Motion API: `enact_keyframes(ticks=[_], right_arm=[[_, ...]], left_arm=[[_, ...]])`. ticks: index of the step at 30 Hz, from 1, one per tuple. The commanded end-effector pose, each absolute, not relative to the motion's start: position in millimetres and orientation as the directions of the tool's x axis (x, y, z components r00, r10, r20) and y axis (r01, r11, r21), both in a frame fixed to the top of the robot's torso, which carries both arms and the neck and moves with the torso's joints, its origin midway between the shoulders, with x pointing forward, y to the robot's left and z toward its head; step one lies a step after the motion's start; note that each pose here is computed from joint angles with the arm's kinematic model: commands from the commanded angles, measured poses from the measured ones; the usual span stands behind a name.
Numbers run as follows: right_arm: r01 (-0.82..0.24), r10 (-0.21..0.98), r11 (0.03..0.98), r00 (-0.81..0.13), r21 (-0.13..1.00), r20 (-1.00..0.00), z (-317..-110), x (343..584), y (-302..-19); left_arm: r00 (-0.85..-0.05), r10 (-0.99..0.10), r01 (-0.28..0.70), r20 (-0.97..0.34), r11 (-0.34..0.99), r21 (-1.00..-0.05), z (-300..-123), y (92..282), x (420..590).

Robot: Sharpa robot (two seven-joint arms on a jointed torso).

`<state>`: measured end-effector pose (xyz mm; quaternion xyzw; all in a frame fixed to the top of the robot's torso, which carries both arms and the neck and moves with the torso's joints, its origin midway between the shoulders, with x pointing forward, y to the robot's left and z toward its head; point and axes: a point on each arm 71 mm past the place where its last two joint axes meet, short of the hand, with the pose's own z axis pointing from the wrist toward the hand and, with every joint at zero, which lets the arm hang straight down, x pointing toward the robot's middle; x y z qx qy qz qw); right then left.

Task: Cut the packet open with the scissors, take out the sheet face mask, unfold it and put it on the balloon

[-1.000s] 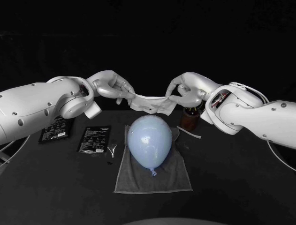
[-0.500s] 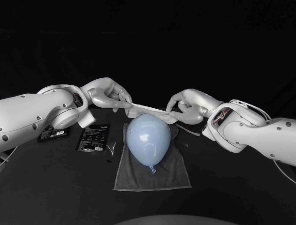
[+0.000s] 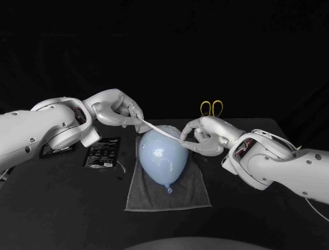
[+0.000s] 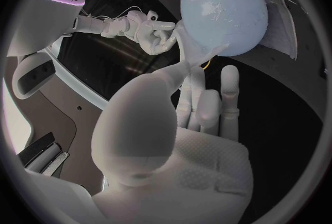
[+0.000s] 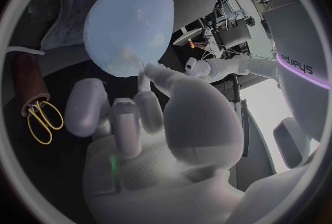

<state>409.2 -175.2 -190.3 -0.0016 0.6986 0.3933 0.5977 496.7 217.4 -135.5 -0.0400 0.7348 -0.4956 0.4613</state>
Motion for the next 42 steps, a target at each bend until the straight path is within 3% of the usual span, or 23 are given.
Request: enact_keyframes(ticks=[1, 17, 29, 36, 42], right_arm=[[-0.480, 0.504, 0.662, -0.284, 0.576, -0.815, -191.5, 405.4, -173.9], [-0.423, 0.576, 0.621, -0.324, 0.660, -0.750, -197.1, 390.9, -185.0], [-0.350, 0.621, 0.676, -0.203, 0.649, -0.757, -199.0, 394.7, -216.3], [-0.327, 0.654, 0.658, -0.199, 0.678, -0.730, -198.9, 405.6, -215.4], [-0.293, 0.688, 0.613, -0.260, 0.734, -0.678, -188.5, 433.5, -205.3]], left_arm=[[-0.541, -0.513, 0.451, -0.667, 0.492, -0.745, -132.0, 214.5, 494.9], [-0.531, -0.504, 0.481, -0.681, 0.483, -0.732, -131.8, 211.4, 491.1], [-0.523, -0.502, 0.489, -0.689, 0.485, -0.725, -132.2, 213.9, 490.1], [-0.511, -0.505, 0.503, -0.695, 0.480, -0.719, -132.2, 212.7, 489.7], [-0.494, -0.512, 0.523, -0.702, 0.470, -0.711, -131.0, 209.4, 489.6]])
